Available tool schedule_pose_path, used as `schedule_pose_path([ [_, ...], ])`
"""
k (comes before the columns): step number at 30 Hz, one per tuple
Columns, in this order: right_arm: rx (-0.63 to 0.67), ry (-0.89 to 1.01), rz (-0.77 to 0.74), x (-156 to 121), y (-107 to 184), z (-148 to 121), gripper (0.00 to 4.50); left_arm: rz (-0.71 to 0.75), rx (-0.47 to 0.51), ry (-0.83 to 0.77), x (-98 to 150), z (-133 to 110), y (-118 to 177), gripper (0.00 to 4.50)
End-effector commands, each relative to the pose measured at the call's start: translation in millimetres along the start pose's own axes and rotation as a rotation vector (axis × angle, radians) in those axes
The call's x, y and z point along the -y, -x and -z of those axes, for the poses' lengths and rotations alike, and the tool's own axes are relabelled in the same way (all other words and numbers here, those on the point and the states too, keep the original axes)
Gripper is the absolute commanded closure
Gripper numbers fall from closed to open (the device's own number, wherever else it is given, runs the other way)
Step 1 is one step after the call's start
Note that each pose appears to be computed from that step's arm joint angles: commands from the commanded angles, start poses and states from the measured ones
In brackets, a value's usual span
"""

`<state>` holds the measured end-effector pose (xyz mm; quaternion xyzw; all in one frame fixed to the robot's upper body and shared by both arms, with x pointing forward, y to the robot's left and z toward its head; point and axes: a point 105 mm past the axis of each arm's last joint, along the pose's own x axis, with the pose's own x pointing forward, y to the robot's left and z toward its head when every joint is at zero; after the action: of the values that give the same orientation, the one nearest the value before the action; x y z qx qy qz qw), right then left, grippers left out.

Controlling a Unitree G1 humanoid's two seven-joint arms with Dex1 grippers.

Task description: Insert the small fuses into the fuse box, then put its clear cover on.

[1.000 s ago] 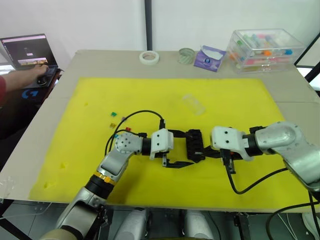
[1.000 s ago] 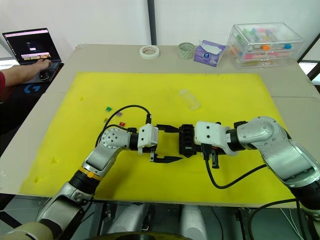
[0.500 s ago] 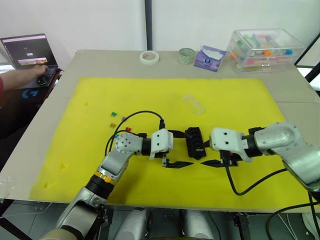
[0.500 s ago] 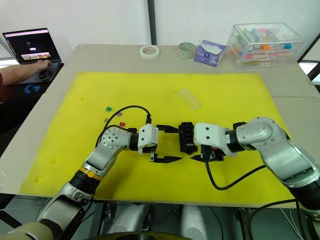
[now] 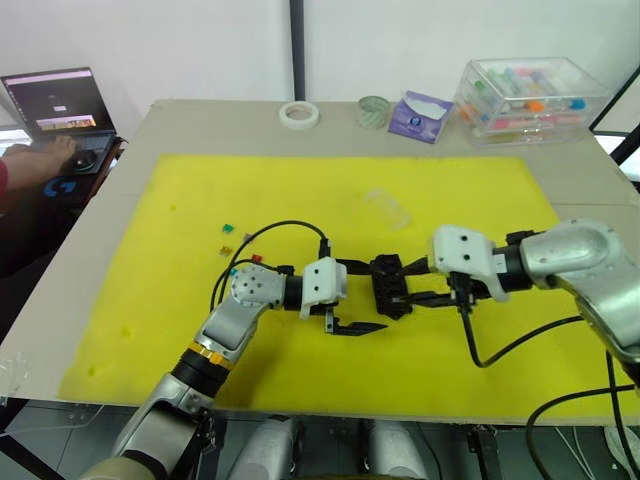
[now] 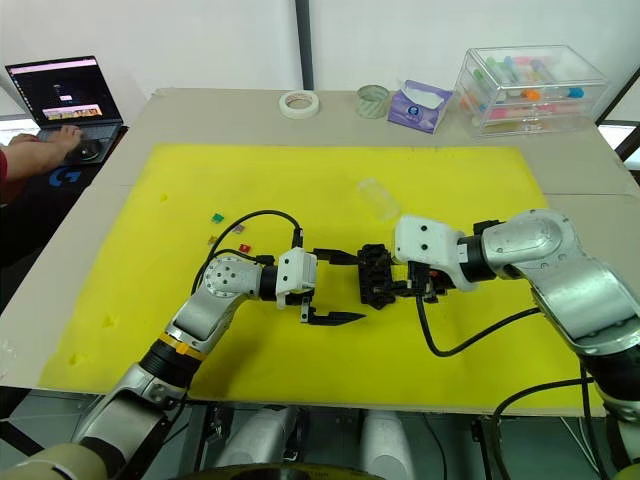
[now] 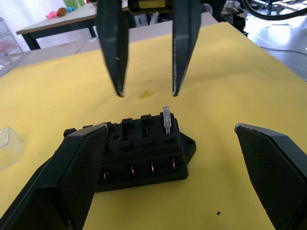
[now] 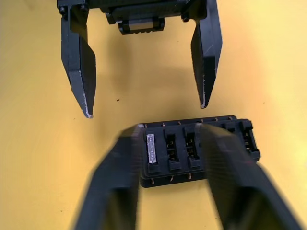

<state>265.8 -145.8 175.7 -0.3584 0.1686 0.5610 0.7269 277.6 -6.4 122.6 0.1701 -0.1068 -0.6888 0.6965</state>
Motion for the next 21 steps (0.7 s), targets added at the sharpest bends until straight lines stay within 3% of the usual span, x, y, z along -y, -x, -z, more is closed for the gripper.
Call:
schedule_pose_path([
  [1,0.009,0.024,0.006,0.4,0.4,-3.6,4.16,0.003,0.025,-0.039,-1.9,-9.4,-3.2,0.00],
  [2,0.011,0.021,0.005,0.2,0.0,-3.7,4.48,0.002,0.025,-0.039,-1.9,-9.4,-3.0,0.00],
  [21,-0.016,0.016,-0.013,-5.3,-11.7,10.7,4.48,0.005,0.012,-0.043,-2.9,-8.0,-1.6,0.00],
])
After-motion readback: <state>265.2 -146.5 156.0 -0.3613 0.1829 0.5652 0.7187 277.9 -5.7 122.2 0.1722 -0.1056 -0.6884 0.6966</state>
